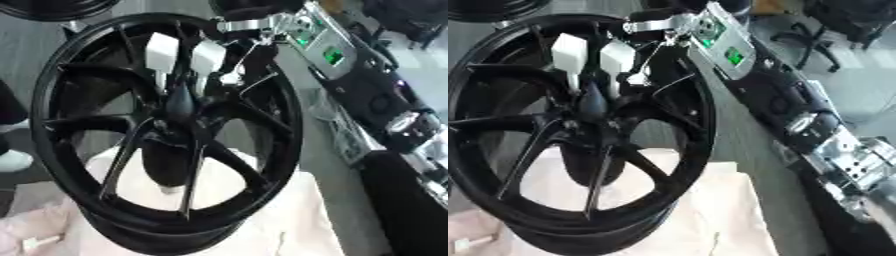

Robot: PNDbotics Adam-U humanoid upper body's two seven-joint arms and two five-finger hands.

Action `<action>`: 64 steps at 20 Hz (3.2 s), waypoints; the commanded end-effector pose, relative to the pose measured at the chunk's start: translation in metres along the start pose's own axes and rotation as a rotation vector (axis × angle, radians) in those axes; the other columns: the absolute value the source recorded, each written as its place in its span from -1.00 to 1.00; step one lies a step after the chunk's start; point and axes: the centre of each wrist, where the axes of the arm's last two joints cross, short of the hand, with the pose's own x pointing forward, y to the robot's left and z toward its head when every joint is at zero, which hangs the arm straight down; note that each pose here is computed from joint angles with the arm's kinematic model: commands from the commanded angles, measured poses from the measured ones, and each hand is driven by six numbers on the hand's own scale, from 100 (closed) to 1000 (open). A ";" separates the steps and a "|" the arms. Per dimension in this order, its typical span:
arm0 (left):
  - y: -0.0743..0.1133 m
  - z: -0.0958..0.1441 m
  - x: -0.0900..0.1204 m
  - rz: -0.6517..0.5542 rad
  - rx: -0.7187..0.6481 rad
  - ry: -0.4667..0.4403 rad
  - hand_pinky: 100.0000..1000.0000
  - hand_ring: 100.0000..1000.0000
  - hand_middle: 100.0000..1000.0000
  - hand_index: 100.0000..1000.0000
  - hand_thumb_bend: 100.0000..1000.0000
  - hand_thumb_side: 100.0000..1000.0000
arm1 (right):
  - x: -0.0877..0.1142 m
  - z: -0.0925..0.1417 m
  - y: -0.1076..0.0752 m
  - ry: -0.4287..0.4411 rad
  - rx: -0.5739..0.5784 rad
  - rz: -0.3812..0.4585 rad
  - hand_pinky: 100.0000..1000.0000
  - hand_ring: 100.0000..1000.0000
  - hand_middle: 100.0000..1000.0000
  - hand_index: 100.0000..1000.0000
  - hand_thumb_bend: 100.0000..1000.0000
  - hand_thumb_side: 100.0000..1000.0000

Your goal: Pull the pin out of the wheel hub.

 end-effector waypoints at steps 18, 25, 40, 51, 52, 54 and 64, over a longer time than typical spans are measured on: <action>0.004 -0.004 0.007 -0.027 0.004 -0.016 0.66 0.39 0.27 0.58 -0.90 0.76 | -0.002 0.017 -0.014 0.011 -0.005 -0.043 -0.27 -0.09 0.19 0.59 -1.00 -0.98; 0.005 -0.004 0.007 -0.030 0.005 -0.015 0.66 0.39 0.27 0.58 -0.90 0.76 | -0.004 0.018 -0.014 0.000 0.008 -0.056 -0.33 -0.23 0.00 0.46 -1.00 -1.00; 0.005 -0.004 0.007 -0.034 0.001 -0.015 0.67 0.39 0.28 0.58 -0.90 0.77 | -0.002 0.021 -0.018 -0.019 -0.047 -0.111 -0.62 -0.52 -0.43 0.00 -1.00 -1.00; 0.005 -0.004 0.007 -0.038 0.001 -0.011 0.67 0.40 0.28 0.58 -0.91 0.77 | 0.001 0.027 -0.026 -0.033 -0.067 -0.119 -0.74 -0.67 -0.59 -0.17 -1.00 -1.00; 0.005 -0.004 0.007 -0.038 0.001 -0.011 0.67 0.40 0.28 0.58 -0.91 0.77 | 0.002 0.028 -0.027 -0.036 -0.071 -0.120 -0.75 -0.68 -0.60 -0.18 -1.00 -1.00; 0.005 -0.004 0.007 -0.038 0.000 -0.011 0.67 0.40 0.28 0.58 -0.91 0.77 | 0.003 0.030 -0.030 -0.040 -0.075 -0.118 -0.76 -0.69 -0.61 -0.19 -1.00 -1.00; 0.006 -0.003 0.007 -0.037 0.001 -0.011 0.67 0.40 0.29 0.58 -0.91 0.76 | 0.011 0.047 -0.047 -0.069 -0.129 -0.155 -0.80 -0.71 -0.62 -0.19 -1.00 -1.00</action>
